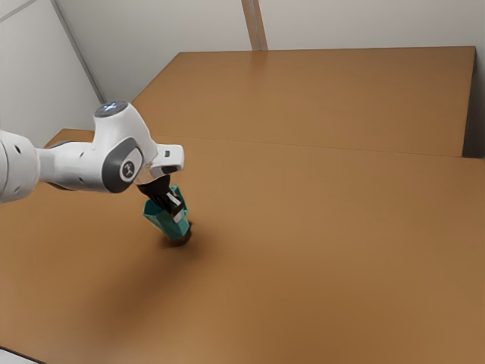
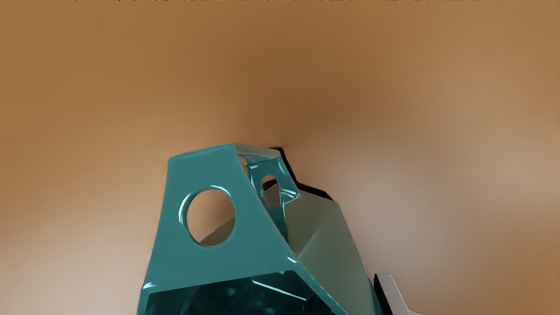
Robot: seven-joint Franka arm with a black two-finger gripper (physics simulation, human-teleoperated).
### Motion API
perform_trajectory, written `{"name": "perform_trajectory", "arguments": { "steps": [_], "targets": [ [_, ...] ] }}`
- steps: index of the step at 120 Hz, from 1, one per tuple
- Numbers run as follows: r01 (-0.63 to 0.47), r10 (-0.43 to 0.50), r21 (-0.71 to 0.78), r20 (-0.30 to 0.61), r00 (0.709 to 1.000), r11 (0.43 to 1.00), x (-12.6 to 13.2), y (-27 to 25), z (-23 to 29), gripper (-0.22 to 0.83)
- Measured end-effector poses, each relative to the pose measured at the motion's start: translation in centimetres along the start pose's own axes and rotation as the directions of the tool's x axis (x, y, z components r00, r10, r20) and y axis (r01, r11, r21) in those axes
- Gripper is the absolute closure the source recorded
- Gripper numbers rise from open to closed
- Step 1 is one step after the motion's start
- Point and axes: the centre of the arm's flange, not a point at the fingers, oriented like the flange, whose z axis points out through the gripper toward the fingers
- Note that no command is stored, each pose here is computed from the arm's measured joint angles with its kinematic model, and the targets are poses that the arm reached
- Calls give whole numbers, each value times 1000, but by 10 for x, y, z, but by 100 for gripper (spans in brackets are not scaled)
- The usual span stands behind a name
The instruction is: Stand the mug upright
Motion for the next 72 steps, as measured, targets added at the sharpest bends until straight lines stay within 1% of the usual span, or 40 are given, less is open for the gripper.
{"name": "perform_trajectory", "arguments": {
  "steps": [45, 47, 64, 72],
  "targets": [
    [7, -7, -6, 3, 1000, 1000, 7, 38, 12, 77],
    [8, -8, -7, 4, 1000, 1000, 7, 39, 12, 74],
    [16, -16, -13, 3, 1000, 1000, 7, 44, 13, 42],
    [24, -24, -11, -1, 1000, 1000, 7, 42, 11, 31]
  ]
}}
